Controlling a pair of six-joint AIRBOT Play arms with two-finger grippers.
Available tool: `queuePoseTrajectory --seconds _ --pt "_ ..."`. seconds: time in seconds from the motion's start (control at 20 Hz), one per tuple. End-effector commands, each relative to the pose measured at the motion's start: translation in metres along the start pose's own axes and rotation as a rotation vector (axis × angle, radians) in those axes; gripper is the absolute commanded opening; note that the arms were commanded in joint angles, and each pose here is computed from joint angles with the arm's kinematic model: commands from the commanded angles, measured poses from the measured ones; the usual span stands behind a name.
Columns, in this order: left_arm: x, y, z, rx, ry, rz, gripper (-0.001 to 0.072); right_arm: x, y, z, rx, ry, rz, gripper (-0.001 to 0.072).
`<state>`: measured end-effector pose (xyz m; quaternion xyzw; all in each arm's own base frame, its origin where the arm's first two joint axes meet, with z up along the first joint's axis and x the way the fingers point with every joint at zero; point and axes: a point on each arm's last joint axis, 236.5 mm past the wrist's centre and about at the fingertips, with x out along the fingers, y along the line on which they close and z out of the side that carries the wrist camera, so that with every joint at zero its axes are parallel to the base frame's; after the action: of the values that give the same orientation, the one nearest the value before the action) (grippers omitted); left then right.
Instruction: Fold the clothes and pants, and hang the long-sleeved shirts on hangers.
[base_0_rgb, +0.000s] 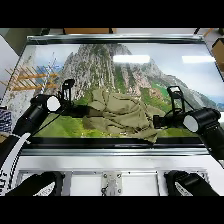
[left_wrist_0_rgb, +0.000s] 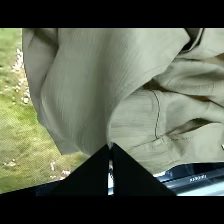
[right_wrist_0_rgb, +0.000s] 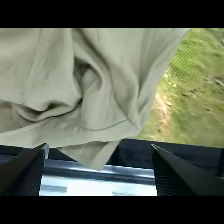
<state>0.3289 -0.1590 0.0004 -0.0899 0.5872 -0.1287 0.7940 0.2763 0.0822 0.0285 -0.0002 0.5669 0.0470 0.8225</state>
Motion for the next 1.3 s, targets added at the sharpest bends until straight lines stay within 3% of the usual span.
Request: queuePoseTrajectory --seconds 0.0,0.1,0.25,0.5,0.9,0.95,1.05,1.25 --pt "0.006 0.002 -0.005 -0.006 0.011 0.000 0.0011 0.016 0.023 -0.004 -0.037 0.028 0.025 0.0705" --pt "0.006 0.002 -0.006 -0.006 0.011 0.000 0.0011 0.034 0.039 -0.003 -0.068 0.044 0.038 0.0578" --pt "0.006 0.003 -0.007 -0.006 0.018 0.001 0.0011 0.063 0.058 -0.006 -0.070 0.078 0.042 0.0578" --pt "0.005 0.003 -0.010 0.013 0.031 0.003 0.0011 0.088 0.028 -0.026 0.120 0.183 -0.120 0.0578" --pt "0.006 0.003 -0.009 0.012 0.025 0.001 0.0011 0.114 0.020 -0.050 0.291 0.284 -0.214 0.0577" --pt "0.005 0.003 -0.010 0.013 0.031 0.003 0.0011 0.105 0.003 -0.058 0.263 0.315 -0.289 0.0564" --pt "0.005 0.003 -0.010 0.014 0.031 0.003 0.0011 0.090 -0.021 -0.061 0.183 0.330 -0.380 0.0368" --pt "0.005 0.003 -0.010 0.014 0.031 0.003 0.0011 0.073 -0.024 -0.057 0.099 0.322 -0.364 0.0374"
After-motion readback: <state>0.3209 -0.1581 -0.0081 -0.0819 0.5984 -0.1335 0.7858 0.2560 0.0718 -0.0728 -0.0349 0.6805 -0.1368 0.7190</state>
